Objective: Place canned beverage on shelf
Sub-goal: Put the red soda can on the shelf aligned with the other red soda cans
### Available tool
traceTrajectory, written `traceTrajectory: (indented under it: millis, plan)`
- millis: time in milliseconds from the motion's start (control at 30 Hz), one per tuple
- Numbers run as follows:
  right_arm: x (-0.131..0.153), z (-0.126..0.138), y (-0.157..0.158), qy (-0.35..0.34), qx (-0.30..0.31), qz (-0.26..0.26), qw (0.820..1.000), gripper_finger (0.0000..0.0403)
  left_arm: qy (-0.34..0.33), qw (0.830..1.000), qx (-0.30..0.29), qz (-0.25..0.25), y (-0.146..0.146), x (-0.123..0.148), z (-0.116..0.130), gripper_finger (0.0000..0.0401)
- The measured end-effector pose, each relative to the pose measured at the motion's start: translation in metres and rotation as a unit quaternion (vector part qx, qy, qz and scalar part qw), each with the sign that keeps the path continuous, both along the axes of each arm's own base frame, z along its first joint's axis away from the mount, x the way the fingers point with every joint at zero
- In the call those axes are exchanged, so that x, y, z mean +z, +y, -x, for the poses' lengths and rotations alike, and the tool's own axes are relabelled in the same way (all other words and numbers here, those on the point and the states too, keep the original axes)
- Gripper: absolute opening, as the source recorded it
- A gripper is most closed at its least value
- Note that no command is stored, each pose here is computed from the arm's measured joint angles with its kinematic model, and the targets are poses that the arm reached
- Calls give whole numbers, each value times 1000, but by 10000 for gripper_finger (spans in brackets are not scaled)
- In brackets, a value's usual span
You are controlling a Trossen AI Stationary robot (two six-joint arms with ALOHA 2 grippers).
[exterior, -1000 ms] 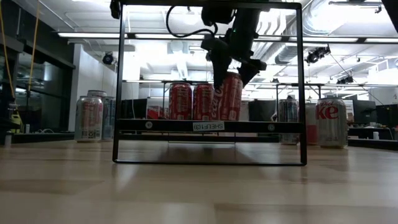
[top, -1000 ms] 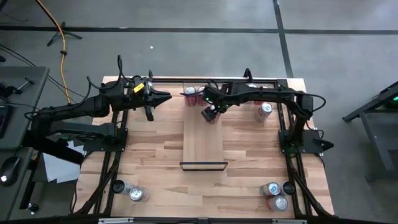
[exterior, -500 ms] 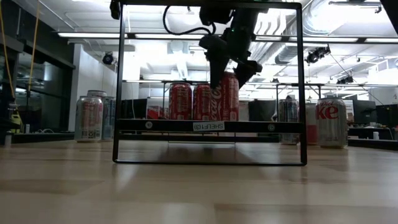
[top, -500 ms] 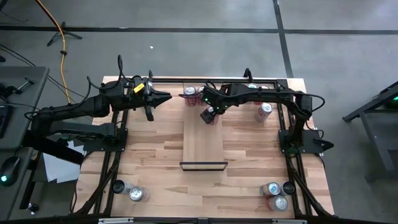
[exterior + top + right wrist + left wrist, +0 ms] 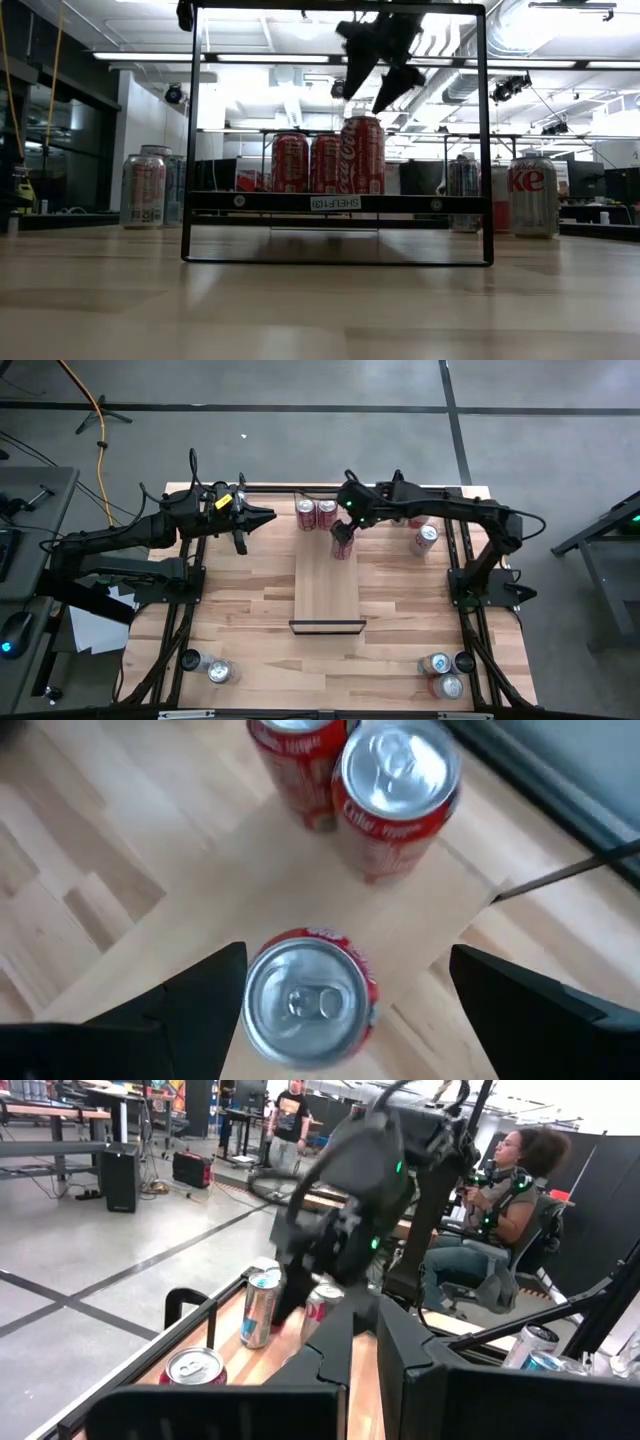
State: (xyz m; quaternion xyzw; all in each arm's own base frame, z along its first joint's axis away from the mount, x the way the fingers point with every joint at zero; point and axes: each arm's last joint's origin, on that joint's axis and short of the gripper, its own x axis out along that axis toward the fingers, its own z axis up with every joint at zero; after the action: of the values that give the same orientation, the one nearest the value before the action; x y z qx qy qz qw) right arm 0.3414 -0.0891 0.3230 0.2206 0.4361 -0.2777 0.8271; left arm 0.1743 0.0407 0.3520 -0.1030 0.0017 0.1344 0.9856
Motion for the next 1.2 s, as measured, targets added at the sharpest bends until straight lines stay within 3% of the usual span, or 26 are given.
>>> traceTrajectory:
  millis: [133,233,333,467,533,700,867,1033,1200]
  plan:
    - [16,9,14,-12,42,17,999,324,2,1000,0,-6,0,0,0,0]
    - [21,16,31,-7,80,36,996,288,3,1000,2,-12,0,0,0,0]
    - [10,24,48,14,101,37,994,215,4,1000,8,-12,0,0,0,0]
    - [-22,38,67,37,108,14,993,58,4,1000,9,-12,1,0,0,0]
    - [-40,43,75,16,109,-8,994,18,4,1000,9,-12,1,0,0,0]
    - [-75,41,81,-109,66,-68,990,17,4,1000,11,-13,1,0,0,0]
    - [-99,37,78,-156,-21,-103,982,7,4,1000,11,-13,1,0,0,0]
    - [-111,34,75,-165,-86,-84,979,3,4,1000,15,-13,1,0,0,0]
    - [-112,30,72,-186,-109,-61,975,1,5,1000,25,-13,1,0,0,0]
